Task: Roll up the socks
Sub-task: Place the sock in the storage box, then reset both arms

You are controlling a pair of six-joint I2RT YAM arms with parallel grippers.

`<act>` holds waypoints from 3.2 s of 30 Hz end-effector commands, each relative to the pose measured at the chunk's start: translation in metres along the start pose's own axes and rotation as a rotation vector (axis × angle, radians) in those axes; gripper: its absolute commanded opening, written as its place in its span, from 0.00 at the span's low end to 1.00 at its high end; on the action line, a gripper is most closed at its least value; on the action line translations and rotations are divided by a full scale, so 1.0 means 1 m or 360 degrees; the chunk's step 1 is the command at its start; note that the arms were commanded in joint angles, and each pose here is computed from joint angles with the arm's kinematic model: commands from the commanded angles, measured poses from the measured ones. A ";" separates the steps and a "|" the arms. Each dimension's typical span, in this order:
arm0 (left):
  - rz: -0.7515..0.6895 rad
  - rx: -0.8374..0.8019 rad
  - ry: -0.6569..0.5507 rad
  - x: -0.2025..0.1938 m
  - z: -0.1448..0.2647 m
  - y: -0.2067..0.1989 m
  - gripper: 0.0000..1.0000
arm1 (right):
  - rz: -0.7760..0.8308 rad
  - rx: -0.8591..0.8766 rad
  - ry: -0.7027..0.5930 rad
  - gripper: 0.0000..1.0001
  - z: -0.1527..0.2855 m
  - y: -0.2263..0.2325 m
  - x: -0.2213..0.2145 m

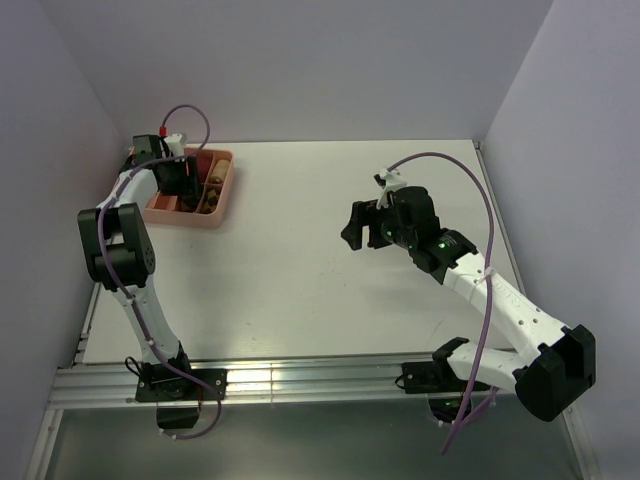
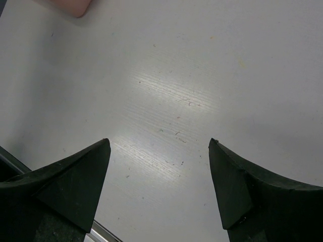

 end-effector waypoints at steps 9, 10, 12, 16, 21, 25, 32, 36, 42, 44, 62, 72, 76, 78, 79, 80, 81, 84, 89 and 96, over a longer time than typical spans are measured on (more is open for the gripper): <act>0.0040 -0.0046 -0.0195 0.029 0.044 -0.017 0.62 | 0.0021 0.0053 -0.0081 0.85 0.008 0.006 0.015; 0.0091 -0.0052 -0.0237 0.033 0.048 -0.020 0.60 | 0.0021 0.0055 -0.0078 0.85 0.009 0.006 0.015; 0.0096 -0.0049 -0.0275 0.036 0.050 -0.021 0.57 | 0.0019 0.0057 -0.0077 0.85 0.009 0.006 0.015; 0.0122 -0.0053 -0.0341 0.041 0.051 -0.022 0.46 | 0.0010 0.0072 -0.0075 0.85 0.008 0.007 0.013; 0.0153 -0.0024 -0.0334 0.035 0.044 -0.019 0.42 | 0.0003 0.0077 -0.0076 0.85 0.010 0.007 0.013; 0.0179 0.0000 -0.0277 0.026 0.028 -0.013 0.36 | 0.0000 0.0073 -0.0077 0.85 0.010 0.007 0.012; 0.0259 0.0010 -0.0157 -0.005 -0.002 -0.006 0.31 | -0.0008 0.0061 -0.0078 0.85 0.012 0.006 0.011; 0.0285 0.0026 -0.0113 -0.012 -0.011 -0.002 0.30 | -0.0006 0.0065 -0.0094 0.85 0.014 0.007 0.012; 0.0268 0.0042 -0.0317 0.031 0.040 -0.016 0.41 | 0.0016 0.0000 -0.0198 0.85 0.031 0.007 0.029; 0.0287 0.0065 -0.0446 0.054 0.077 -0.025 0.48 | 0.0026 -0.0026 -0.0251 0.85 0.041 0.008 0.037; 0.0526 0.0519 -0.1442 0.067 0.430 -0.101 0.90 | -0.0095 -0.0830 -0.1358 1.00 0.241 -0.011 0.139; 0.0548 0.0615 -0.1760 0.014 0.539 -0.127 0.91 | -0.0033 -0.1055 -0.1645 1.00 0.309 -0.022 0.129; 0.0583 0.0661 -0.1906 -0.007 0.563 -0.124 0.91 | -0.0021 -0.1042 -0.1687 1.00 0.320 -0.022 0.126; 0.0589 0.0611 -0.2020 -0.020 0.578 -0.125 0.91 | -0.0024 -0.1040 -0.1696 1.00 0.323 -0.022 0.124; 0.0580 0.0611 -0.2009 -0.023 0.573 -0.123 0.91 | -0.0034 -0.1031 -0.1700 1.00 0.323 -0.022 0.124; 0.0589 0.0609 -0.2037 -0.027 0.576 -0.122 0.91 | -0.0030 -0.1027 -0.1695 1.00 0.322 -0.021 0.124; 0.0594 0.0594 -0.2068 -0.033 0.581 -0.122 0.91 | -0.0025 -0.1016 -0.1693 1.00 0.322 -0.021 0.125; 0.0604 0.0625 -0.2100 -0.039 0.583 -0.119 0.91 | -0.0012 -0.0988 -0.1677 1.00 0.318 -0.019 0.126; 0.0618 0.0664 -0.2102 -0.040 0.578 -0.116 0.91 | -0.0019 -0.0946 -0.1671 1.00 0.313 -0.017 0.126; 0.0600 0.0640 -0.2078 -0.034 0.565 -0.117 0.91 | -0.0012 -0.0904 -0.1650 1.00 0.308 -0.015 0.126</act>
Point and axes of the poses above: each gripper's point midway between its finger pads, its own z axis back along the fingers, its own y axis along the line the jaws close on, x = y × z, the point moved 8 cm from there along z, back along the fingers, and after that the axes turned 3 degrees about z, right-handed, at the moved point
